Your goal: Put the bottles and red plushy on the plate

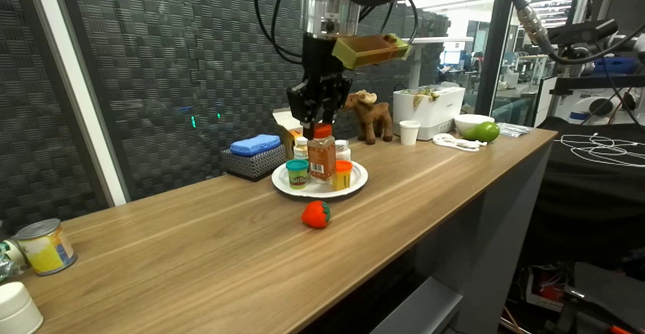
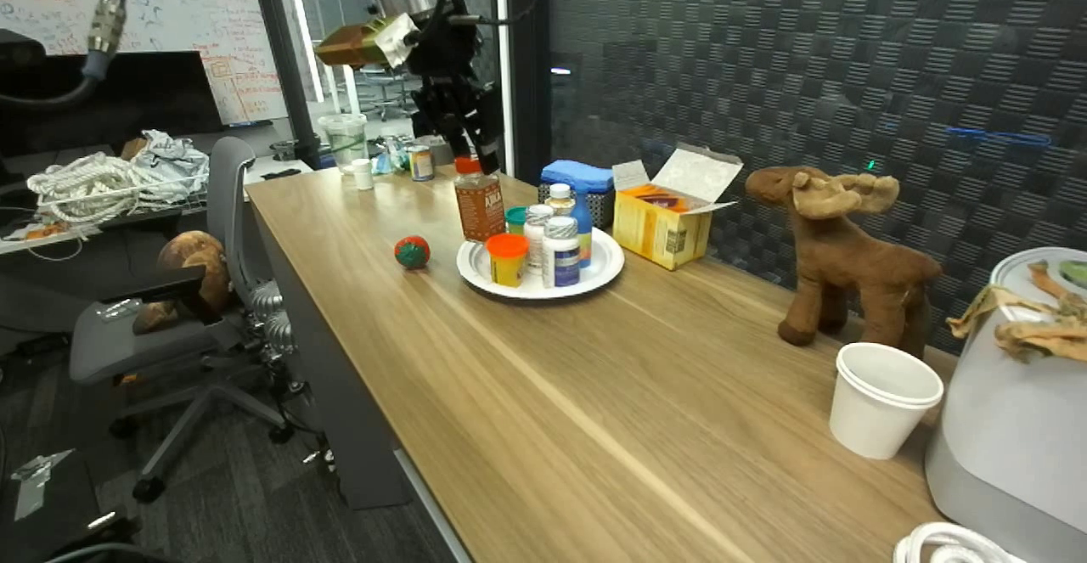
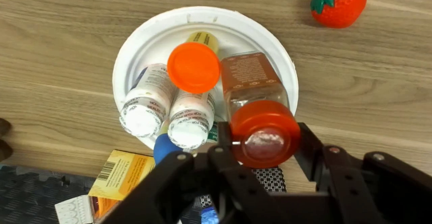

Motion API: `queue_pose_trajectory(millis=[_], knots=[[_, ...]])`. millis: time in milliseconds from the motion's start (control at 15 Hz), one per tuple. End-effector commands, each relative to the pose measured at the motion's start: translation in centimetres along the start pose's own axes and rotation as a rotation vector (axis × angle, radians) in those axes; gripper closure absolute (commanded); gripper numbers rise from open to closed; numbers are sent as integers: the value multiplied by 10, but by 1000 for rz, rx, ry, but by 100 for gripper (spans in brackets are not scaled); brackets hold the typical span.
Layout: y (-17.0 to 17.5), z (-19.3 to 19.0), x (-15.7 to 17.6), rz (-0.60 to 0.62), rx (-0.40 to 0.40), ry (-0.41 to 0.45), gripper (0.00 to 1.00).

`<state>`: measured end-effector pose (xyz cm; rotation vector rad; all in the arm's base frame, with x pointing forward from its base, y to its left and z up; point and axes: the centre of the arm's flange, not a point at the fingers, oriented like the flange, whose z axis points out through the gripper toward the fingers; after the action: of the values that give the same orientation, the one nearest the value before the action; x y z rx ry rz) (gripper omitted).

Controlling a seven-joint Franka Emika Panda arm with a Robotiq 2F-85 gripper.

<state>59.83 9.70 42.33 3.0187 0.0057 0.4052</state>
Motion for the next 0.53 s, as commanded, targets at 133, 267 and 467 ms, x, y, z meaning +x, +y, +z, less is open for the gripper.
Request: queue_pose_trajectory(millis=[133,267,467], knots=[[2,0,-2,33,111,46,76],[2,4,-3,40,130,42,76],[5,12,-6,47,114,38,76]])
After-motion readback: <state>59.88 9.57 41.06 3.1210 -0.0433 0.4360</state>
